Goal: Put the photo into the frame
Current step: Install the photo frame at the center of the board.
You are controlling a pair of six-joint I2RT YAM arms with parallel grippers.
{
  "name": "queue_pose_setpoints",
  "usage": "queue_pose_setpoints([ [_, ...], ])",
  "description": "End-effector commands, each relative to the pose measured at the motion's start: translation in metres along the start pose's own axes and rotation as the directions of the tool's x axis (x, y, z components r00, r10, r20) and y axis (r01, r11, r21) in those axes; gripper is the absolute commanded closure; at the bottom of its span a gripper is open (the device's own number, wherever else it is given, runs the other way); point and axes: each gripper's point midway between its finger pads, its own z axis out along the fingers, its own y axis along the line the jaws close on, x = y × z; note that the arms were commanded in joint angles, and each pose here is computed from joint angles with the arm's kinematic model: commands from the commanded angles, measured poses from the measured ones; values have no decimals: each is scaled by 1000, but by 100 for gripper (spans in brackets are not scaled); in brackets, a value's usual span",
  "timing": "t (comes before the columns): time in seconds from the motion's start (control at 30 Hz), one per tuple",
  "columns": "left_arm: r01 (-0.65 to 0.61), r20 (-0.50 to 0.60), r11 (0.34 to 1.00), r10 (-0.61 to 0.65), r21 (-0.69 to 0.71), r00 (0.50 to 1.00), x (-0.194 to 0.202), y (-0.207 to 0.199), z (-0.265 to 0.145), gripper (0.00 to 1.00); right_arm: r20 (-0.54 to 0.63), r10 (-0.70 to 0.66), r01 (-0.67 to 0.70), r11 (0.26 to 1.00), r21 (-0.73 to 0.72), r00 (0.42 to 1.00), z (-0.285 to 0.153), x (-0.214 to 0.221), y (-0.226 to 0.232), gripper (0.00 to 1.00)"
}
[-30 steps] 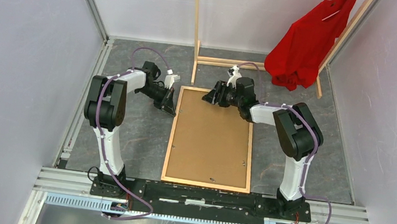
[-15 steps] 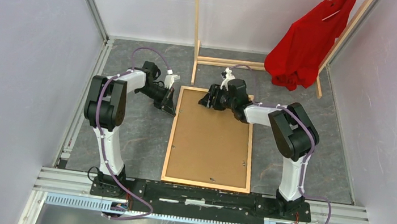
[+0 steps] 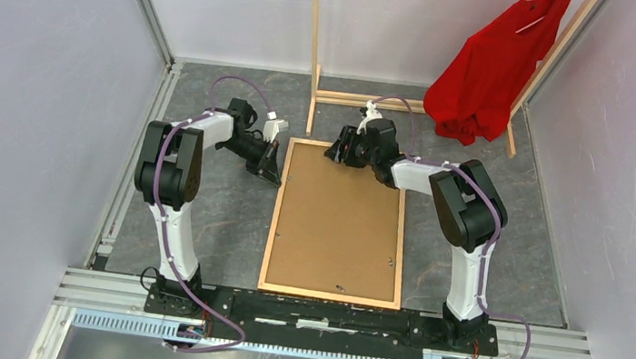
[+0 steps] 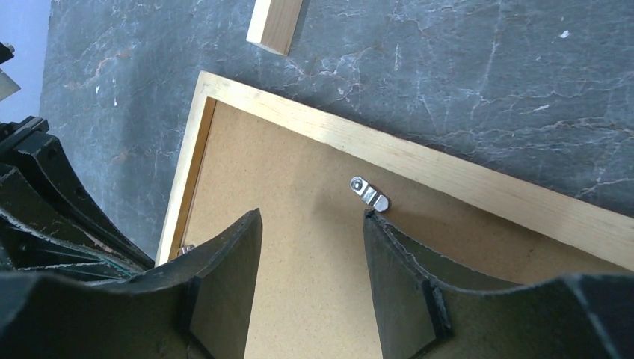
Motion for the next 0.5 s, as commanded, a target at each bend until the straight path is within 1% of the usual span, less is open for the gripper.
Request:
queue_pose_setpoints([
  [0.0,-8,-32,1000,8,1,999,10,3,3,89,28,-22,21,999,25,999,8,-13,-6,42],
  [0.47,-15,-38,1000,15,3,999,13,3,4,90,28,24,-24,1000,1,999,17,-9,-6,45],
])
